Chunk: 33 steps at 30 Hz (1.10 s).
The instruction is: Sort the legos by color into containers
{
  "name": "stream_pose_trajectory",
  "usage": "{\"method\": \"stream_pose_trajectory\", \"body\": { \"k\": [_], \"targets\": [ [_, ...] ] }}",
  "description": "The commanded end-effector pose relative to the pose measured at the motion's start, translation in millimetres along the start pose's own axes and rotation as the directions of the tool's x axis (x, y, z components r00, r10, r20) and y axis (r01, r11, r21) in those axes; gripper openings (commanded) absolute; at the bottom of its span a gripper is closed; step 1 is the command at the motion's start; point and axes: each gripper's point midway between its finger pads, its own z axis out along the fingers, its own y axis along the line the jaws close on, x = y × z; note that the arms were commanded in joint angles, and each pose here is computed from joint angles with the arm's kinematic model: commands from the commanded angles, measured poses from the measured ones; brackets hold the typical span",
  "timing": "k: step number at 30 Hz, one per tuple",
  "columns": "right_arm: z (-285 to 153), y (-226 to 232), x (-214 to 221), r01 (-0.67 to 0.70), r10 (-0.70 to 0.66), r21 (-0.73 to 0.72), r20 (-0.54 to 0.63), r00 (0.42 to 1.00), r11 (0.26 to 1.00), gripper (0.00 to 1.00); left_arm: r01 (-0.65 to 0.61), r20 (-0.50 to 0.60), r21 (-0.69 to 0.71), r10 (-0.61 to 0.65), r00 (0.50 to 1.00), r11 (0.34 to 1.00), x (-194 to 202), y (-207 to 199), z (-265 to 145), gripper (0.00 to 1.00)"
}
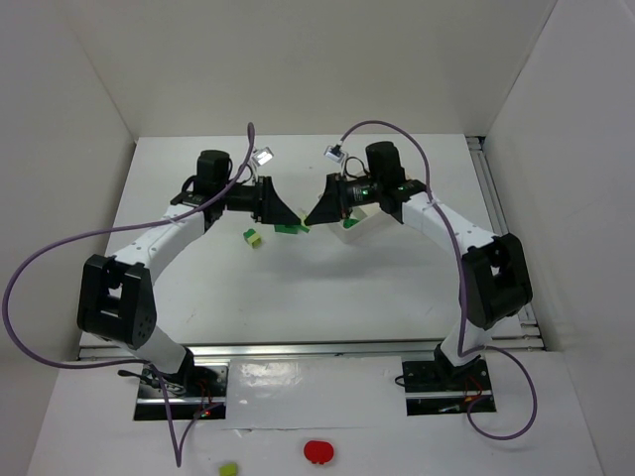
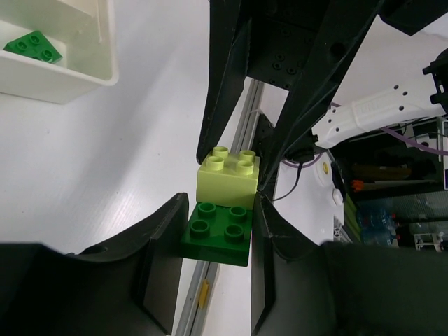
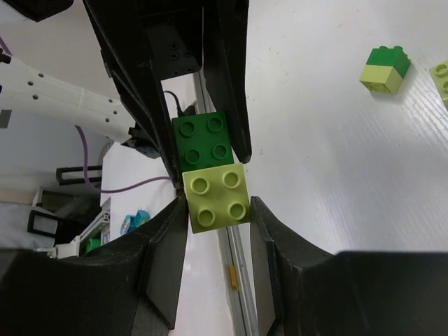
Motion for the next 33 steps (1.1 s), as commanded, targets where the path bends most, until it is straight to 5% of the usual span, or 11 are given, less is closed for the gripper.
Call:
{"method": "stream_pose_trajectory", "body": {
  "k": [1, 4, 18, 21, 26, 33],
  "targets": [
    [-12, -14, -18, 0.014, -0.021, 0.082, 0.077, 0.997, 0.997, 0.09, -0.072, 0.004, 0.031, 0.072, 0.997, 0.997, -6, -10, -3, 0.07],
    [-24, -25, -28, 0.007, -0.025, 0.151, 0.120, 0.992, 0.989, 0.09, -0.042, -0.001, 0.020, 0.042, 0.999, 0.999, -2, -6, -6, 0.00],
    [-74, -62, -63, -0.125, -0.060, 0.459, 0.369, 0.927, 0.879, 0.08, -0.007, -0.011, -0.002, 0.007, 1.000, 1.000, 3, 10, -8, 0.00],
    [-94, -101, -67, -0.242, -0.037, 0.623, 0.399, 0.916, 0.744, 0.08, 0.004, -0.004, -0.020, -0.004, 1.000, 1.000, 2, 13, -8, 0.00],
    [-128, -167, -69, -0.318, -0.088, 0.855, 0.384, 0.919, 0.410, 0.08, 0.039, -0.002, -0.088, -0.039, 0.999, 0.995, 0, 23, -8, 0.00],
    [-131, -213, -73, -0.311, -0.117, 0.909, 0.354, 0.928, 0.278, 0.11, 0.029, 0.025, -0.246, -0.024, 0.999, 0.969, -23, 27, -8, 0.00]
  ]
}}
